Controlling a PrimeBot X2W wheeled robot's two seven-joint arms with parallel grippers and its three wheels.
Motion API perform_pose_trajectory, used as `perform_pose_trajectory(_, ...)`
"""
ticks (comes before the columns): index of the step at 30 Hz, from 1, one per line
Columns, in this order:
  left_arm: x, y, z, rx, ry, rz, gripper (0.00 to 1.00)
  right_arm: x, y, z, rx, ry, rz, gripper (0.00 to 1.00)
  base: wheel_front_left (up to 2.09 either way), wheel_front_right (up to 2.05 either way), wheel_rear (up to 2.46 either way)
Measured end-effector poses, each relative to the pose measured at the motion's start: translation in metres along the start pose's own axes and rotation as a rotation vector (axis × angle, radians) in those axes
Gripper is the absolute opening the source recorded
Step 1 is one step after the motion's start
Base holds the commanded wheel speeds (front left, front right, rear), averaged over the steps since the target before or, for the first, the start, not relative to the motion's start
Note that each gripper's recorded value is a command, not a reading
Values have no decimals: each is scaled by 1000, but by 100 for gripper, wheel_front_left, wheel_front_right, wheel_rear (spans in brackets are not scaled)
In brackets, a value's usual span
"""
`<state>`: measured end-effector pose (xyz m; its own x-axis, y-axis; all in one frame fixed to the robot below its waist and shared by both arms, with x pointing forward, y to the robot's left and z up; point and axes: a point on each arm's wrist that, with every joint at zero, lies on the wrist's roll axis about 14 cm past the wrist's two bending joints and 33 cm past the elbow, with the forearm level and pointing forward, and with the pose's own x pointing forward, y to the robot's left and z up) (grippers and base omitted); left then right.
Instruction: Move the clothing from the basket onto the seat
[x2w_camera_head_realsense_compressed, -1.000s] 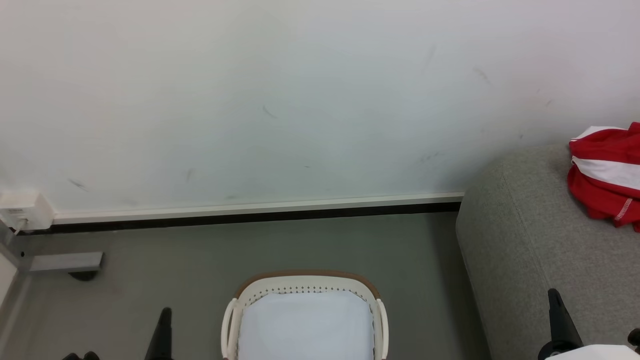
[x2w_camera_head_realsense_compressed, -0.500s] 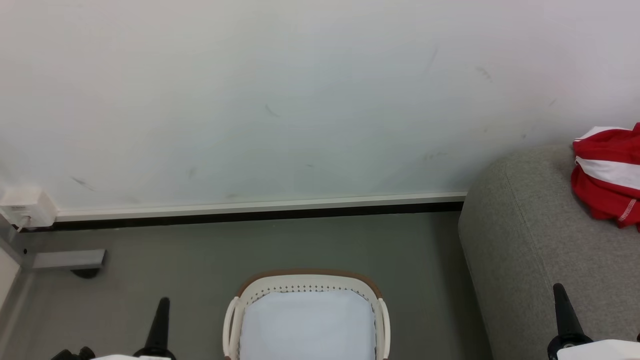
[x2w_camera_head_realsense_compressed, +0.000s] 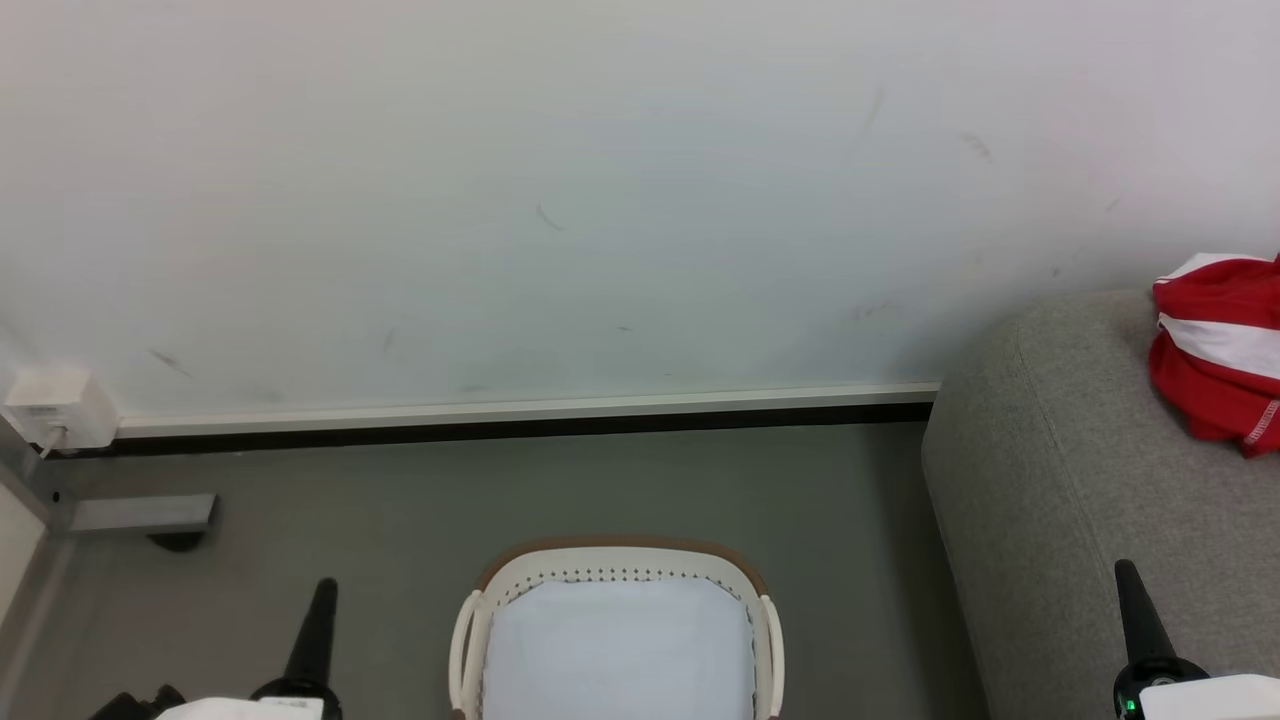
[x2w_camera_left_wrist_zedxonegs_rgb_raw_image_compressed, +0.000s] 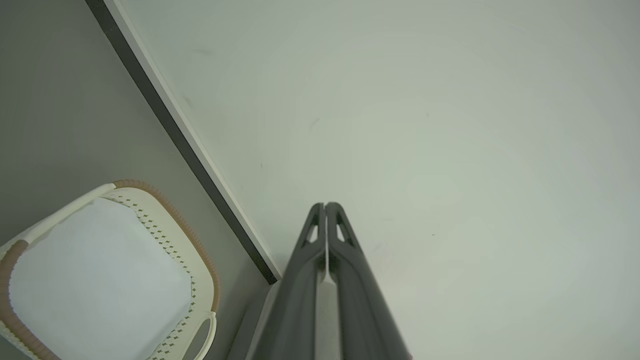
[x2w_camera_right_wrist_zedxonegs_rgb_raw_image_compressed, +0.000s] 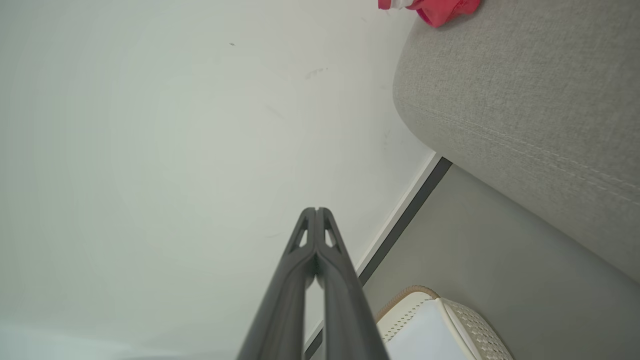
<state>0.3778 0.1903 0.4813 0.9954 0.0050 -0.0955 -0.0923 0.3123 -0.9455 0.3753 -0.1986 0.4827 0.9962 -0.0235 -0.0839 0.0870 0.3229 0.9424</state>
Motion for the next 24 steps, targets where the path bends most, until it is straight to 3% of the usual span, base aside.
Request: perform_pose_trajectory(24,5,-11,8,-189,-3,-46,0,7,14,5,200,3,47,0,0,0,0)
